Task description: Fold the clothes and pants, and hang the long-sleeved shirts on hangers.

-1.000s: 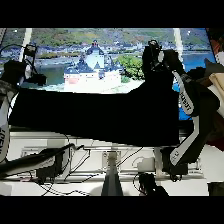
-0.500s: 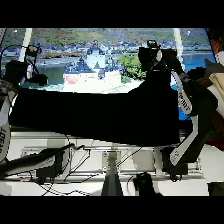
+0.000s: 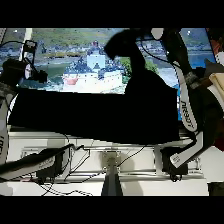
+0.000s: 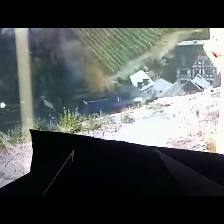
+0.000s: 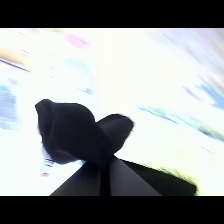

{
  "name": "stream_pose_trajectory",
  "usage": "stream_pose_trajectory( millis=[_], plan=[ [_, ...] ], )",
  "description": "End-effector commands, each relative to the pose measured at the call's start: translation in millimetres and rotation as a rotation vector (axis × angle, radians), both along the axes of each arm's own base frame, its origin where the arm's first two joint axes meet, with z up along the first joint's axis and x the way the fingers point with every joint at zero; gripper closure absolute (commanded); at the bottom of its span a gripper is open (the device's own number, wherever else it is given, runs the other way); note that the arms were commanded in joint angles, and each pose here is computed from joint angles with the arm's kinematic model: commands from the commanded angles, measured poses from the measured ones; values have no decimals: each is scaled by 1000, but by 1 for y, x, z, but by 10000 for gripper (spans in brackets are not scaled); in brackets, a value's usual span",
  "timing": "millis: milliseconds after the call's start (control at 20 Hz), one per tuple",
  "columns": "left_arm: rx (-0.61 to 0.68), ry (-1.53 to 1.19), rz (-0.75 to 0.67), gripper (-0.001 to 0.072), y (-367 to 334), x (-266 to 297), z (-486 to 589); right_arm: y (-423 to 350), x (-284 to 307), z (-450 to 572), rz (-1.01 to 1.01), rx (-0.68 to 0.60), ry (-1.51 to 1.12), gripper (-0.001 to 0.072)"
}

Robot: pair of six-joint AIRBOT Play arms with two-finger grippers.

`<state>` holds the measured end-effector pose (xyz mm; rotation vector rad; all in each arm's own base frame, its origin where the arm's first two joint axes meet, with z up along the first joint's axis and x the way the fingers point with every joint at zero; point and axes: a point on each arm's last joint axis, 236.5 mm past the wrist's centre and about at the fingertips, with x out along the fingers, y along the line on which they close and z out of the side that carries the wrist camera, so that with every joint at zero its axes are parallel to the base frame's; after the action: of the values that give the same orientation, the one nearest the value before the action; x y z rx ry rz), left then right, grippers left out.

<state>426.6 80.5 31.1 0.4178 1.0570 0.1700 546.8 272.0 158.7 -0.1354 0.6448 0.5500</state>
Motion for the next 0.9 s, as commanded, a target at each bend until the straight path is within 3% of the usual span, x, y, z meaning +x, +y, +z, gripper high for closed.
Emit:
stream_pose_trajectory(
  millis=[0, 350, 450, 650, 800, 850],
  plan=[
    [65, -24, -6, 161, 11, 0, 15, 87, -67, 54, 247, 30, -108, 699],
    [117, -26, 128, 161, 79, -18, 25, 178, -143, 61, 519, -35, -238, 698],
    [105, -9, 186, 162, 97, -30, 22, 187, -132, 60, 496, -2, -285, 698],
    [-66, 9, 242, 161, 82, -38, 3, 205, -90, 19, 431, 19, -334, 698],
    [-68, 9, 234, 161, 81, -37, 3, 217, -51, -18, 360, 51, -397, 696],
    [-69, 9, 234, 161, 80, -37, 3, 219, -45, -34, 353, 47, -393, 568]
  ],
)
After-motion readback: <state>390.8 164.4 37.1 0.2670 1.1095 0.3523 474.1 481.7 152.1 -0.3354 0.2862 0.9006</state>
